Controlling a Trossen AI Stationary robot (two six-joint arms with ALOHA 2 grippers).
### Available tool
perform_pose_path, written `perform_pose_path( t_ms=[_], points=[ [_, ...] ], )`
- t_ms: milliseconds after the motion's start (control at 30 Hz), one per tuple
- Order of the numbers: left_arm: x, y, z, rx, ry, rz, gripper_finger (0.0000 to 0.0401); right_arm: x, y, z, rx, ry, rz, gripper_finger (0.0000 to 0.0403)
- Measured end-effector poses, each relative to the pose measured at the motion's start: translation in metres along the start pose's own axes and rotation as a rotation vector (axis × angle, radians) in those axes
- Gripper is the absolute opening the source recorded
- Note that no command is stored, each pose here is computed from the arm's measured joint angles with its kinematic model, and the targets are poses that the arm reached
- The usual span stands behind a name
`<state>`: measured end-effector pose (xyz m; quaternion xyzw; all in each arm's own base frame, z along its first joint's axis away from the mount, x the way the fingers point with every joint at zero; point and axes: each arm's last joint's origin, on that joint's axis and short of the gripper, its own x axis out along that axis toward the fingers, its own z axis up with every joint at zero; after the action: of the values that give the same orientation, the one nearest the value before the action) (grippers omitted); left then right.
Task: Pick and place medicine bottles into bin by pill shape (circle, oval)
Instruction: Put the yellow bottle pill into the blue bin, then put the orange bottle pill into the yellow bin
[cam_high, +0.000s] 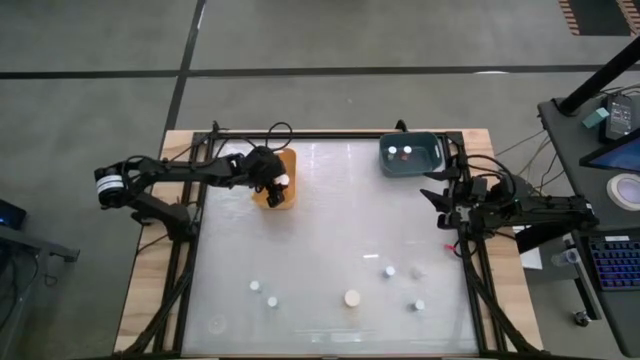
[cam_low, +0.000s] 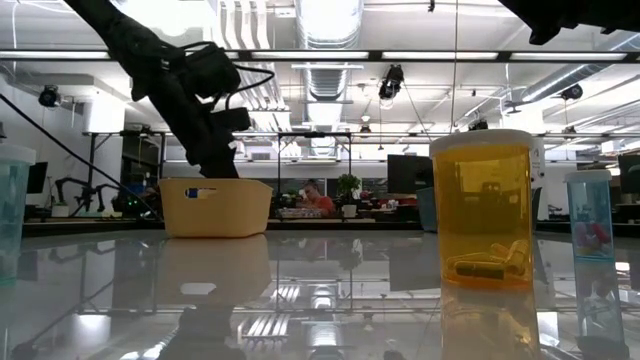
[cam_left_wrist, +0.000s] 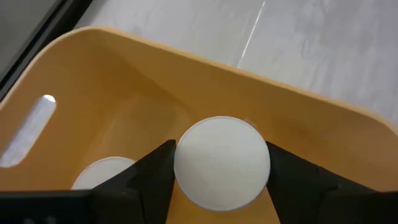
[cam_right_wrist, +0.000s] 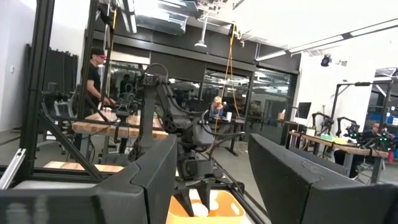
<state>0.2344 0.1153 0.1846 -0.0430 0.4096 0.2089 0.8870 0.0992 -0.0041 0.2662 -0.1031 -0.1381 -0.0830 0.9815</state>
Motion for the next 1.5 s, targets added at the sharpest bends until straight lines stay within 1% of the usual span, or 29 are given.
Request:
perform_pose_path(
  t_ms=[200,433,567,700,900,1033,1233,1333,1500],
  points=[
    [-0.003,0.001,0.001,-0.001,-0.012,0.015,0.0230,0.000,0.000,0.000,0.000,0.000,0.000,0.0192],
    [-0.005,0.001,0.002,-0.001,-0.014,0.017,0.0233,0.000,0.000,0.000,0.000,0.000,0.000,0.0192],
    [-0.010,0.001,0.007,-0.001,-0.039,0.020,0.0233,0.000,0.000,0.000,0.000,0.000,0.000,0.0192],
    [-0.020,0.002,0.013,-0.005,-0.084,0.026,0.0234,0.000,0.000,0.000,0.005,0.000,0.000,0.0192],
    [-0.049,0.000,0.028,0.001,-0.210,0.021,0.0233,0.000,0.000,0.000,0.033,0.001,0.000,0.0192],
    [-0.070,-0.008,0.037,0.003,-0.319,-0.005,0.0233,0.000,0.001,-0.002,0.085,0.023,0.004,0.0192],
    [-0.097,-0.027,0.049,0.029,-0.513,-0.076,0.0233,-0.001,0.003,-0.014,0.223,0.142,0.016,0.0192],
    [-0.106,-0.037,0.054,0.043,-0.601,-0.114,0.0233,-0.002,0.004,-0.017,0.306,0.178,0.011,0.0192],
    [-0.112,-0.054,0.059,0.069,-0.685,-0.181,0.0233,-0.002,0.004,-0.019,0.441,0.205,0.000,0.0192]
  ],
)
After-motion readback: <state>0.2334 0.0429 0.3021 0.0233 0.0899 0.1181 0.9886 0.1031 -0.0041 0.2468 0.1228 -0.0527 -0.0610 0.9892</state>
